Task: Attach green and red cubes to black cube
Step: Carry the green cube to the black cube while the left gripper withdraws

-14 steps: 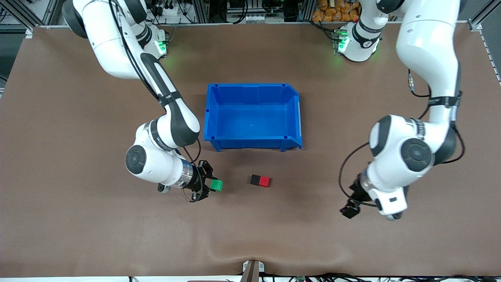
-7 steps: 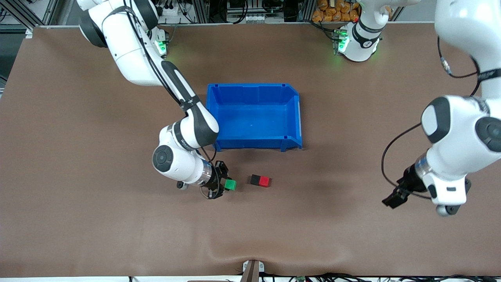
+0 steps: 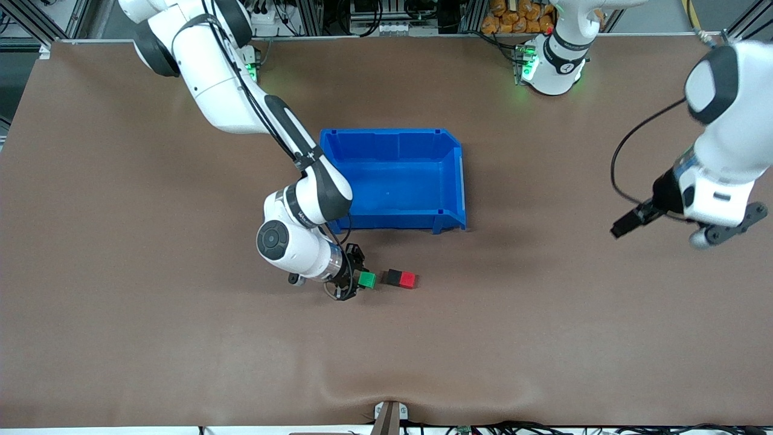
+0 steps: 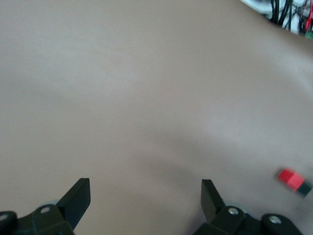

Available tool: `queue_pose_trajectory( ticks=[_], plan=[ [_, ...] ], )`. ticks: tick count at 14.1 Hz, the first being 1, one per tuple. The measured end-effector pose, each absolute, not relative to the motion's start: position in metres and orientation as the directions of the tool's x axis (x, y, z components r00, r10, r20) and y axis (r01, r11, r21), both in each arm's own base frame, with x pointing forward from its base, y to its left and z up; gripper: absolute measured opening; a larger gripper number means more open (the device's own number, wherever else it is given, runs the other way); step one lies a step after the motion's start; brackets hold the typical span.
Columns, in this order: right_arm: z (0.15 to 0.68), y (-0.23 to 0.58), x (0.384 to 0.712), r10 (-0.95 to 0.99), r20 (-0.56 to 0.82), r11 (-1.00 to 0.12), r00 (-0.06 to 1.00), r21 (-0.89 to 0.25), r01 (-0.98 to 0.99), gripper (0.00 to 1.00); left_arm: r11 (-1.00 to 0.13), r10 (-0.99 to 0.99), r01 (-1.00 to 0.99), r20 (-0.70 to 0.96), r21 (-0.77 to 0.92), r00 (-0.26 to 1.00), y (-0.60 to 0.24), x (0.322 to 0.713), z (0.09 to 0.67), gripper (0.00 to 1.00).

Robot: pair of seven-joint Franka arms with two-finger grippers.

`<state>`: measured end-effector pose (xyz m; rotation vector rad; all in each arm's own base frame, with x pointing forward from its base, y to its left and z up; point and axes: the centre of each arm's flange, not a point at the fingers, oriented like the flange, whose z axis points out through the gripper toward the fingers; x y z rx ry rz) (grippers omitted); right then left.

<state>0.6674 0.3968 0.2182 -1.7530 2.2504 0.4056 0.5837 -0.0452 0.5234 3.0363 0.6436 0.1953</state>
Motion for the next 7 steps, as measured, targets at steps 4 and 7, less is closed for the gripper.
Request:
queue_pose_trajectory(
  ticks=[4, 7],
  plan=[
    [0.2, 0.41, 0.657, -0.906, -0.359, 0.216, -0.225, 0.066, -0.974, 0.39, -0.974, 0.227, 0.226, 0.114, 0.025, 0.967, -0.042, 0.557, 0.566, 1.0],
    [0.193, 0.419, 0.651, -0.909, -0.357, 0.207, -0.216, 0.063, -0.976, 0.39, -0.999, 0.038, 0.038, 0.083, -0.001, 0.996, -0.047, 0.552, 0.588, 1.0]
  ],
)
